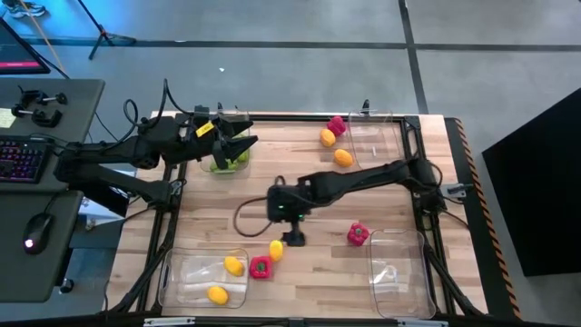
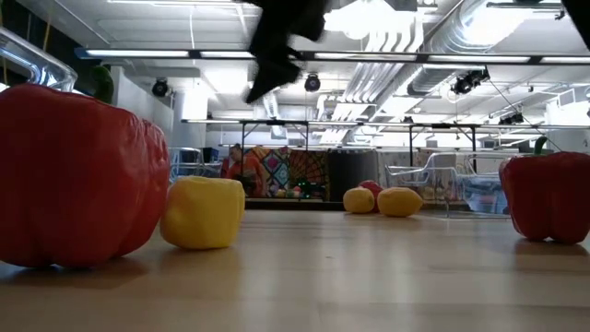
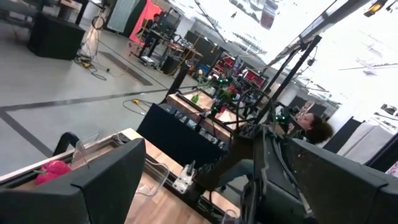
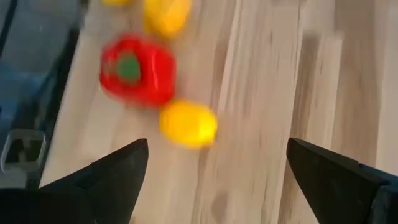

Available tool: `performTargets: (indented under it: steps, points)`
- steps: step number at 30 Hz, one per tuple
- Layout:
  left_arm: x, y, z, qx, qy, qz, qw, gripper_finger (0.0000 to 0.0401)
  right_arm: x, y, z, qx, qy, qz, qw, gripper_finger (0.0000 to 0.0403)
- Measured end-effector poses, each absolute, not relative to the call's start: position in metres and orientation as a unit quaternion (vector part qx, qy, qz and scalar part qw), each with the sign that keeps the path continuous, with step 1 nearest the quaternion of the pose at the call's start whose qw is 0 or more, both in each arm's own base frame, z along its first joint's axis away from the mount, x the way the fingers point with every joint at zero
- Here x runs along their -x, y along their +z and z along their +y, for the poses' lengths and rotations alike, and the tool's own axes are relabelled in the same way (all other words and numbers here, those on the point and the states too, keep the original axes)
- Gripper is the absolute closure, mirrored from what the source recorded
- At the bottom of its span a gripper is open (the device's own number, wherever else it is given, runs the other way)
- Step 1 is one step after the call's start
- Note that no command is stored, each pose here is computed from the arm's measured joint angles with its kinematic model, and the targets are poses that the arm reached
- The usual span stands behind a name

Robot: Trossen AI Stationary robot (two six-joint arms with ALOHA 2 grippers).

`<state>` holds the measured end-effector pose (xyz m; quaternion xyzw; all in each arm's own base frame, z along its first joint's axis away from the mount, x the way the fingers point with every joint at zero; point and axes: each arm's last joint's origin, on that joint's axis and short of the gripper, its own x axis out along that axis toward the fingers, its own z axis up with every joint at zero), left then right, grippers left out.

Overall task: Sort produce into baskets
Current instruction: Put the bell pepper into the bottom right transparent bin

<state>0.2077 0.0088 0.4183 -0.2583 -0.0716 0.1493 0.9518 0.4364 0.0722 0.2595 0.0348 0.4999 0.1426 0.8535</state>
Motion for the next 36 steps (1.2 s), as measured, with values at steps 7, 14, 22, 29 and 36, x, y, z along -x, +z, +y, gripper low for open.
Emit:
performTargets:
  steps: [7, 14, 22, 29, 36]
  points:
    - [-0.208, 0.418, 0.009, 0.248, 0.15, -0.069, 0.955, 0.0024, -0.35, 0.25, 0.057, -0.168, 0.081, 0.458, 0.869, 0.0031]
    - [-0.212, 0.416, 0.009, 0.241, 0.163, -0.066, 0.954, 0.0024, -0.291, 0.265, 0.054, -0.354, -0.036, 0.314, 0.88, 0.0031]
    - [-0.222, 0.41, 0.009, 0.243, 0.167, -0.051, 0.954, 0.0024, -0.273, 0.264, 0.066, -0.407, -0.066, 0.212, 0.886, 0.0031]
    - [-0.229, 0.405, 0.009, 0.25, 0.165, -0.039, 0.953, 0.0024, -0.264, 0.254, 0.068, -0.422, -0.075, 0.348, 0.834, 0.003]
    - [-0.23, 0.404, 0.004, 0.251, 0.134, -0.029, 0.958, 0.0024, -0.248, 0.276, 0.054, -0.315, -0.2, 0.481, 0.794, 0.003]
